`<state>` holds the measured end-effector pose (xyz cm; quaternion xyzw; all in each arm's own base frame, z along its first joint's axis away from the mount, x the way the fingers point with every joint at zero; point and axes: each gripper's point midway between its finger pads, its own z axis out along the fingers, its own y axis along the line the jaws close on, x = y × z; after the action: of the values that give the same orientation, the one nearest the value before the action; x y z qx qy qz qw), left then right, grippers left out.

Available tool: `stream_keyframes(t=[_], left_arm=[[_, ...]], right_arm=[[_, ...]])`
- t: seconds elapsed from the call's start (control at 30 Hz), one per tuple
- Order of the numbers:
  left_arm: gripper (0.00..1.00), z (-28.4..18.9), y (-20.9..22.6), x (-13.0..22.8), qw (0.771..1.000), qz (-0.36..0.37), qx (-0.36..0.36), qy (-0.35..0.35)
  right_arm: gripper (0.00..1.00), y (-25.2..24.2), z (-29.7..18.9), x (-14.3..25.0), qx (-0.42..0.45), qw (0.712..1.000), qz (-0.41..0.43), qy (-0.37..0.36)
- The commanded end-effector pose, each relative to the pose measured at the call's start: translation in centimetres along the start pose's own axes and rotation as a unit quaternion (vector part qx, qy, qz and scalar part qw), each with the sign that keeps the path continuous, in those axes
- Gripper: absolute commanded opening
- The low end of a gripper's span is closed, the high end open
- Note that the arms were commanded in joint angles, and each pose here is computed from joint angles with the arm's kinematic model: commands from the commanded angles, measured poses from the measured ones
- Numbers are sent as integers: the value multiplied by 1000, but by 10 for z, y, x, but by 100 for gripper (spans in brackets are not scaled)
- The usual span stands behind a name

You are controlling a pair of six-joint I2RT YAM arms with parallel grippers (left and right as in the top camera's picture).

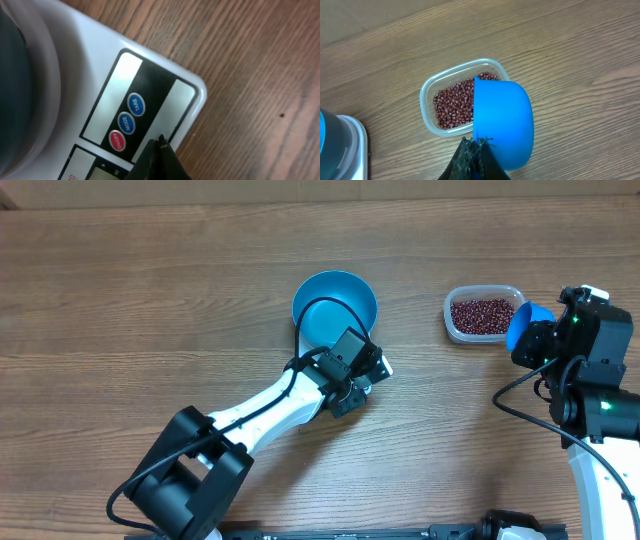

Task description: Scoop item into bowl and weigh 150g on scale

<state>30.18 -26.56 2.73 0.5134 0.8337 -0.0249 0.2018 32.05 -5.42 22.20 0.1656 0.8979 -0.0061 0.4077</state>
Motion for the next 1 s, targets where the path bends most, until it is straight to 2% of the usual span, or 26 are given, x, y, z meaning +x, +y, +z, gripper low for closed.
stream_keyframes(t=[0.0,0.37,0.97], left_arm=[[4,6,3,8,1000,1,-13,16],[4,7,15,1,998,-48,-45,1],[4,13,19,1,997,-59,-57,2]], right_arm=[[4,1,-8,-15,2,1000,-2,-21],[4,1,-8,-15,2,1000,-2,-21],[4,2,-7,-15,0,1000,-2,-20]])
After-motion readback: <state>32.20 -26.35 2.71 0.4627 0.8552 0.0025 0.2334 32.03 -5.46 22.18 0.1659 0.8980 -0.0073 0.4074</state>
